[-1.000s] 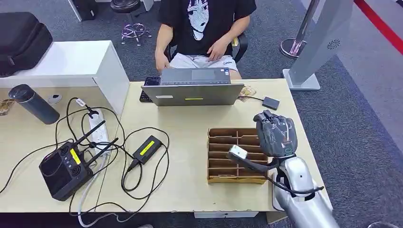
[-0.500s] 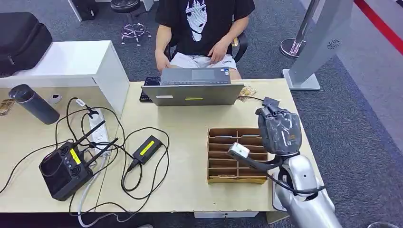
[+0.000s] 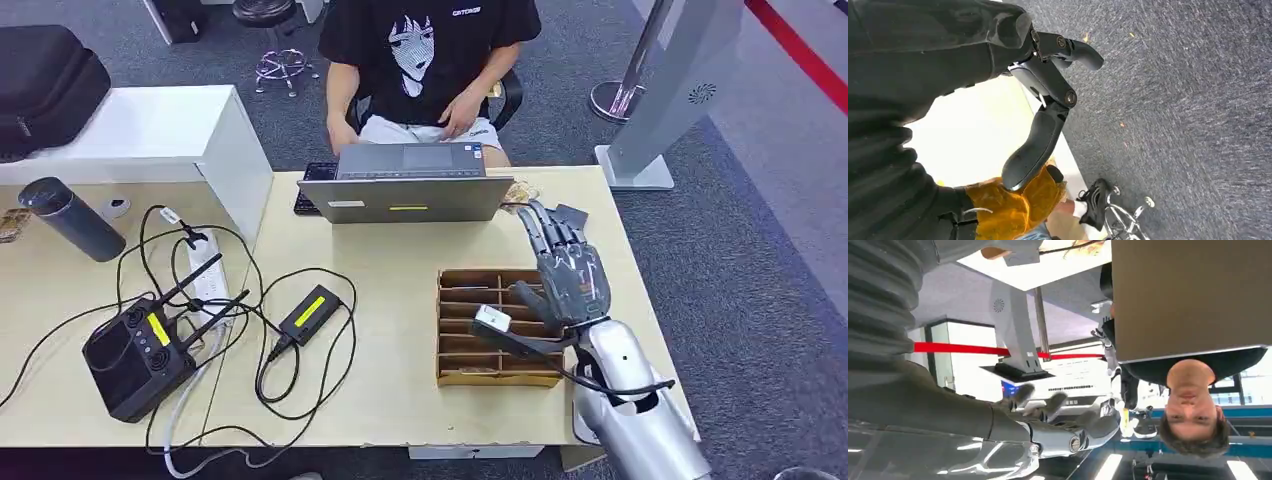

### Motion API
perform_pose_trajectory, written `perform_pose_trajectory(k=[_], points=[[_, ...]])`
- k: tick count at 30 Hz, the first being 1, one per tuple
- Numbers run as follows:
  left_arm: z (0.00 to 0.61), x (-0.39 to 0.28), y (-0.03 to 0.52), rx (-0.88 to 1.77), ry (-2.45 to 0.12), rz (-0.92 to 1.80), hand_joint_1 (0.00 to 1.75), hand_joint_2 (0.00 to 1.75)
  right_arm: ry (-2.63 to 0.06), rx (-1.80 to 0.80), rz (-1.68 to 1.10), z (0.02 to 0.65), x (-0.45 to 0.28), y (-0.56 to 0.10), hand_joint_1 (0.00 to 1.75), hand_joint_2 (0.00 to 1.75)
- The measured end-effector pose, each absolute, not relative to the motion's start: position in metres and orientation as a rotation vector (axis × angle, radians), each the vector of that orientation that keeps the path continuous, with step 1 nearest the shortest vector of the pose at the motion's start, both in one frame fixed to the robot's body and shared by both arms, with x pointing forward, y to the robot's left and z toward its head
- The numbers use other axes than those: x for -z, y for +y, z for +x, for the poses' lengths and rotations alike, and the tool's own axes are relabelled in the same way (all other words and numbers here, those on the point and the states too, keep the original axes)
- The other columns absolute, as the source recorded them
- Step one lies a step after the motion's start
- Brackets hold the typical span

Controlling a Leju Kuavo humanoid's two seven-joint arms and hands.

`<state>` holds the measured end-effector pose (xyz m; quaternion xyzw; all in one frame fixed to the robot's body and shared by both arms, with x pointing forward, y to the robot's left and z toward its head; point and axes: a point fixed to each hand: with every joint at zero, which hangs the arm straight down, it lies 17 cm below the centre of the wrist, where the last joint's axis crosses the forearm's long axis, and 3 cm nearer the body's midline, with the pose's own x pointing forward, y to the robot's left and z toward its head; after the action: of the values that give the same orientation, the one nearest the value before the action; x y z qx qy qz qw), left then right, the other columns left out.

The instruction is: Pass the card to the sensor for recognition and then transmit it.

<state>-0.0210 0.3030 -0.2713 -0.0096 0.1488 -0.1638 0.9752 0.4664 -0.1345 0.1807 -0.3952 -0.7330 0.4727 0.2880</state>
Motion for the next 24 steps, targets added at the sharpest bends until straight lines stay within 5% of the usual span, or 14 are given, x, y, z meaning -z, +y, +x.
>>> perform_pose_trajectory(k=[24], points=[[-0.021,0.271,0.303,0.335,0.302,-0.020,0.00,1.75,-2.032,-1.159,-1.090,0.463,-0.193,-0.139,0.00,1.75]])
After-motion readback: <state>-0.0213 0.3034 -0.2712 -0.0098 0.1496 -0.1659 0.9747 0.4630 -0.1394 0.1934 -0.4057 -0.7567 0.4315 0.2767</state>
